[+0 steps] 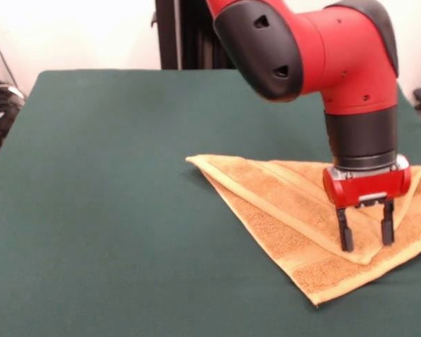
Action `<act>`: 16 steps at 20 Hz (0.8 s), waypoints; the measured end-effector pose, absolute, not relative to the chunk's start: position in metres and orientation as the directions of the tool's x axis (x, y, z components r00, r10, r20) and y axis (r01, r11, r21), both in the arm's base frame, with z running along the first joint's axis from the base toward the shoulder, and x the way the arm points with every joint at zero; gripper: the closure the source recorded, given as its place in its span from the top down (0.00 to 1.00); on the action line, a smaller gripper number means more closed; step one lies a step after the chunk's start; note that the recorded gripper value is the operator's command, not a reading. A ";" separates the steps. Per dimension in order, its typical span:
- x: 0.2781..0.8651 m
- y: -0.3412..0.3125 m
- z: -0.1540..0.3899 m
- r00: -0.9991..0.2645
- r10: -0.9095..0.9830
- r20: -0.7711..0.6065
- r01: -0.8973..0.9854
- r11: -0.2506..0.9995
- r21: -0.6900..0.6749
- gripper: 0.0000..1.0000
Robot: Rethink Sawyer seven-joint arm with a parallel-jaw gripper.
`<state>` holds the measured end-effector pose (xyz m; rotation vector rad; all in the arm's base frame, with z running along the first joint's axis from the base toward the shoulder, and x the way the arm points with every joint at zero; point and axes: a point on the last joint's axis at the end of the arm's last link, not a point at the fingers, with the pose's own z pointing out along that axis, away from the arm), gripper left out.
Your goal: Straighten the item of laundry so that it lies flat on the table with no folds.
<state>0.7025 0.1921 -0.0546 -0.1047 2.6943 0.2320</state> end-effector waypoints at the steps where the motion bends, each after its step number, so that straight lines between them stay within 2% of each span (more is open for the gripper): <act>1: 0.702 0.193 -0.055 -0.903 -0.043 -0.428 -0.113 0.984 0.140 1.00; 9: 0.703 0.194 -0.055 -0.900 -0.055 -0.432 -0.119 0.985 0.123 1.00; 10: 0.704 0.189 -0.056 -0.901 -0.054 -0.430 -0.114 0.987 0.114 0.00; 16: 0.710 0.178 -0.056 -0.901 -0.050 -0.430 -0.100 0.990 0.094 0.00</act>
